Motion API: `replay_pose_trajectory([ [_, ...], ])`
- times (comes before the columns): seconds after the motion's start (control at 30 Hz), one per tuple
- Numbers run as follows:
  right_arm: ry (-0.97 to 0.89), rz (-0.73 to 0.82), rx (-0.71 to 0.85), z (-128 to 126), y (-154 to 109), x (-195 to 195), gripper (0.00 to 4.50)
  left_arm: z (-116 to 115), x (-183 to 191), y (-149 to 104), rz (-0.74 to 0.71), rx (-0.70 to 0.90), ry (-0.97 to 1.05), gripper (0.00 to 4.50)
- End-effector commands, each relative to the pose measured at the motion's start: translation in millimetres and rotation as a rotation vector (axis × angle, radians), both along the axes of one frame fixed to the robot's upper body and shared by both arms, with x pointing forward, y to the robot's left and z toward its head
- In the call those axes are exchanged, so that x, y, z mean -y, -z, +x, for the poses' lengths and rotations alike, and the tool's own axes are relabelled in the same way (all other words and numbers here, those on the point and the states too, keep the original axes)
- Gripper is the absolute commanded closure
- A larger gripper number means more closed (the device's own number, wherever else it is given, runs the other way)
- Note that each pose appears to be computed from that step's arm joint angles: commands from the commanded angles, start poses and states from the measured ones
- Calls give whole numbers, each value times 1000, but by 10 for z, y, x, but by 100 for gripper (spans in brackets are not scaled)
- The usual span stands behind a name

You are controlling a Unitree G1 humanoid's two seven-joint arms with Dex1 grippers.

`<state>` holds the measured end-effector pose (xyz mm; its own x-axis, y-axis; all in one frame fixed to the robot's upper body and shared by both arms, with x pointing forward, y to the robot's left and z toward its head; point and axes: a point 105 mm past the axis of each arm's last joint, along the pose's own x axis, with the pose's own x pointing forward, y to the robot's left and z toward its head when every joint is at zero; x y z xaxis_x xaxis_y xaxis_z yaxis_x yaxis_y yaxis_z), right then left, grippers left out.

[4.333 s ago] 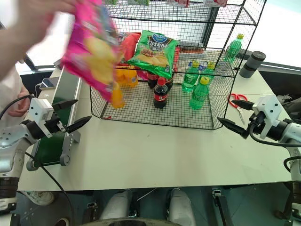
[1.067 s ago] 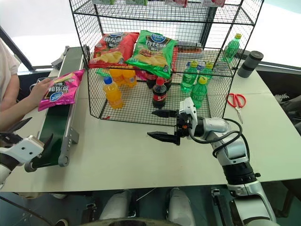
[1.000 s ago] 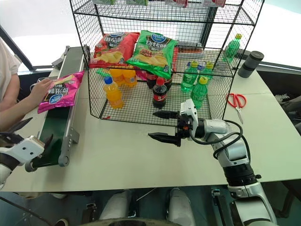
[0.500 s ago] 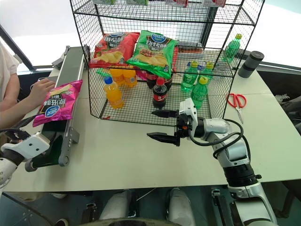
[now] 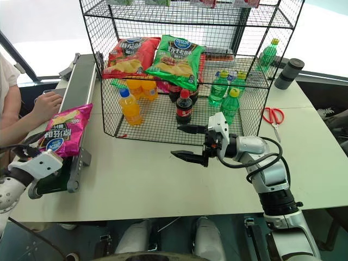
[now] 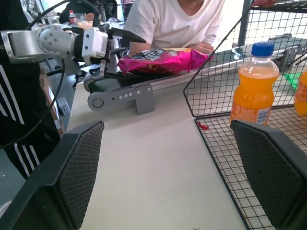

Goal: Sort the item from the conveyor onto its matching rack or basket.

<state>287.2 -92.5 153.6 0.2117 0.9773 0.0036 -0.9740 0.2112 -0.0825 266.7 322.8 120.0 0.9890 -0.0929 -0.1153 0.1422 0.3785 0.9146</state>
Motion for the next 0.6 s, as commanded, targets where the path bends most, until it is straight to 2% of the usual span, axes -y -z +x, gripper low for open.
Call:
replay_pose_trajectory([
  [0.03,0,4,80,-9,-172,-1,9,29,-6,-52,4,15,-2,0],
  [0.13,6,3,87,11,-204,3,0,40,-3,-36,-1,10,-6,83],
  [0.37,24,-4,101,53,-238,42,0,68,22,-28,-20,6,-4,440],
  [0.5,32,-7,102,63,-233,46,0,87,38,-101,-32,30,3,447],
  [0.6,39,-10,103,73,-214,51,0,100,-6,-332,-138,106,4,447],
])
